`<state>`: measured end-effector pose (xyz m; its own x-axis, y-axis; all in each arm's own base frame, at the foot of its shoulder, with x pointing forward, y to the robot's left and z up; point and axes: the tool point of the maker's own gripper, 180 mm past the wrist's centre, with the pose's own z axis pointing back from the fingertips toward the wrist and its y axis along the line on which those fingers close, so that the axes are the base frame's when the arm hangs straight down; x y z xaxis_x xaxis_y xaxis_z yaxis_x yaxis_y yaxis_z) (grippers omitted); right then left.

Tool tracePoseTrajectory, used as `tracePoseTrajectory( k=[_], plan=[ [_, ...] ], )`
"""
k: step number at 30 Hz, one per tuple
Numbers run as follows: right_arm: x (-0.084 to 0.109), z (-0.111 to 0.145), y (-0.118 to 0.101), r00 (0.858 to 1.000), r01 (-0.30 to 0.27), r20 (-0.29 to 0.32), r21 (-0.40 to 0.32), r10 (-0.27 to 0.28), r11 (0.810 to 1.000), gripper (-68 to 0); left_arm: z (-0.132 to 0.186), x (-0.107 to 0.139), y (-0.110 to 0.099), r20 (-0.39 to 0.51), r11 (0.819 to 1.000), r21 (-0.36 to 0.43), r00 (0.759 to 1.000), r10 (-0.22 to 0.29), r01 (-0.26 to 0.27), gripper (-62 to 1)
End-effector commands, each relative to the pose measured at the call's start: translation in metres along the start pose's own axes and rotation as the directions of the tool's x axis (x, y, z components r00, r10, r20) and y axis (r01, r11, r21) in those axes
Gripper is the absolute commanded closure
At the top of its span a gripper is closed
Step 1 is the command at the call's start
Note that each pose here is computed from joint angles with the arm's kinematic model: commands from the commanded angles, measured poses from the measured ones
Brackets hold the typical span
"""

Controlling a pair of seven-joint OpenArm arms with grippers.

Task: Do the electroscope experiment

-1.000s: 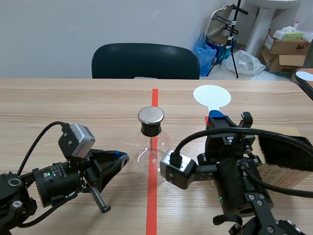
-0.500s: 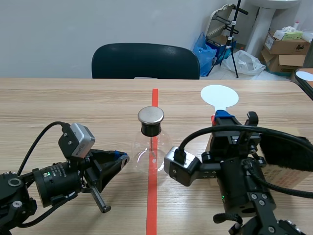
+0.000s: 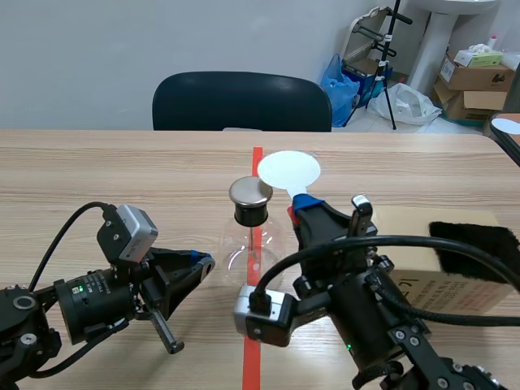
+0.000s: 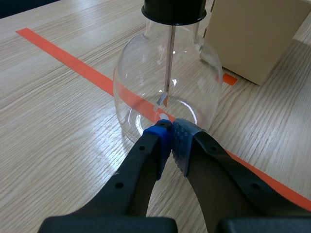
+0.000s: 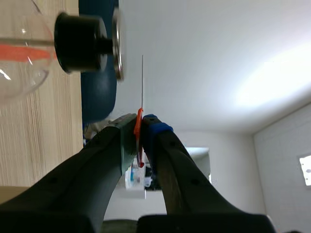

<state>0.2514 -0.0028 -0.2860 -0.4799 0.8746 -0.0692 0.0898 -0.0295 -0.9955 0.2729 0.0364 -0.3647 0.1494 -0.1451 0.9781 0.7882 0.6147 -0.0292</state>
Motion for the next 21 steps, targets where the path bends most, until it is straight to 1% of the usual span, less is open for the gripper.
tracePoseTrajectory(
  k=[1,6,10,14,21],
  plan=[
    [-0.001,-0.004,-0.013,1.000,-0.016,0.021,-0.043,0.017,0.999,-0.9,-0.003,0.011,0.003,0.041,1.000,0.006,0.999,0.000,0.000,-3.2],
    [0.014,-0.004,-0.013,0.995,-0.016,0.102,-0.043,0.021,0.999,-0.9,-0.003,0.011,0.003,0.041,1.000,0.006,0.999,0.000,0.000,-3.2],
    [0.021,-0.003,-0.012,0.990,-0.016,0.141,-0.043,0.022,0.999,-0.9,-0.003,0.011,0.003,0.041,1.000,0.006,0.999,0.000,0.000,-3.2],
    [0.024,-0.002,-0.012,0.987,-0.016,0.159,-0.043,0.023,0.999,-0.9,-0.003,0.011,0.003,0.041,1.000,0.006,0.999,0.000,0.000,-3.2],
    [0.024,-0.002,-0.012,0.987,-0.016,0.159,-0.043,0.023,0.999,-0.9,-0.003,0.011,0.003,0.041,1.000,0.006,0.999,0.000,0.000,-3.2]
  ],
)
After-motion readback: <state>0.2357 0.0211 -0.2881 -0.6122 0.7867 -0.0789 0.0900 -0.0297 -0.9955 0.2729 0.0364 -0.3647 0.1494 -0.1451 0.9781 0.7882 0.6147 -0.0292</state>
